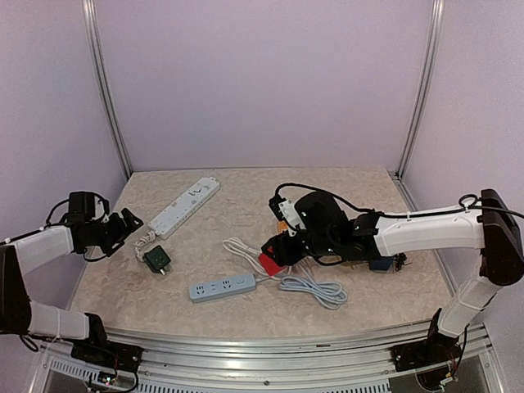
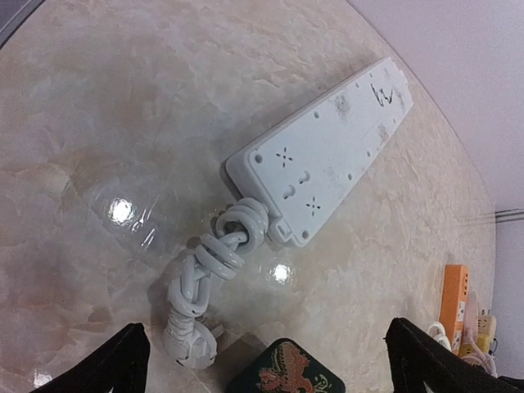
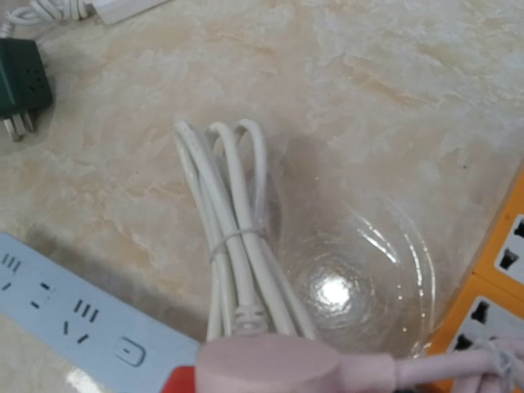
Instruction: Pull the plug off the socket
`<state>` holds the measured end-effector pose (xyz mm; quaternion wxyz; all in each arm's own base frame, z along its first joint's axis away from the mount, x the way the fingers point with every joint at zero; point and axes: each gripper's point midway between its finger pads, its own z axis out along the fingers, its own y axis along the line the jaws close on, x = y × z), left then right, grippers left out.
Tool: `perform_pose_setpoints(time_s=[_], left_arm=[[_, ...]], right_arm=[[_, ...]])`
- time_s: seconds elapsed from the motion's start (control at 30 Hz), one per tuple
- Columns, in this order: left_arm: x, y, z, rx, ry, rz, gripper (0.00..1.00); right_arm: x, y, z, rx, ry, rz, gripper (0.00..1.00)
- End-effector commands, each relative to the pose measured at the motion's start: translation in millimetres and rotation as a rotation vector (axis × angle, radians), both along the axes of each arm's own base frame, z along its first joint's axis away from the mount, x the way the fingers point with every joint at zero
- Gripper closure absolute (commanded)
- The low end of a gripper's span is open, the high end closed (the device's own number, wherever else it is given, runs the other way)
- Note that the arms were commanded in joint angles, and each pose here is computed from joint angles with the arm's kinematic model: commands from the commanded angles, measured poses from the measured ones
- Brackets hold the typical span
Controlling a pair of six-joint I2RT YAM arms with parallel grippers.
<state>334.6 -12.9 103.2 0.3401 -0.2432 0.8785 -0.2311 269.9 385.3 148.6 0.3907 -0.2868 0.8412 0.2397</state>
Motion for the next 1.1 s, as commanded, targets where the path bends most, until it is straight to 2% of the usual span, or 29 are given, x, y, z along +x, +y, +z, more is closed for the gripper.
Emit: perform_pose_setpoints(time_s=[0.0, 0.13, 0.27, 0.37, 0.5, 0.67, 0.83, 1.07], left_arm=[[-10, 6, 24, 0.048, -0.063, 0.029, 0.01], [-17, -9, 67, 0.033, -0.194, -0.010, 0.01], [-27, -38, 84, -0.065, -0.251, -0.061, 0.01], [-35, -75, 84, -0.138, -0.257, -0.127, 0.01], [-50, -143, 88, -0.255, -0.298, -0.277, 0.01], [-64, -211, 105, -0.268, -0.350, -0.432, 0.01], [-62, -255, 98, -0.233, -0.302, -0.550, 0.02], [-63, -272, 108, -0.302, -0.319, -0.610, 0.01]], right_arm=[[17, 3, 62, 0.221, -0.056, -0.040, 1.00], [25, 0, 64, 0.273, -0.015, -0.064, 1.00], [30, 8, 55, 0.253, 0.000, -0.064, 1.00], [33, 10, 43, 0.243, 0.028, -0.082, 1.00], [35, 13, 48, 0.324, 0.058, -0.114, 1.00], [36, 22, 72, 0.435, 0.060, -0.116, 1.00], [19, 35, 108, 0.547, 0.029, 0.026, 1.00], [-13, 24, 149, 0.653, -0.069, 0.204, 1.00]])
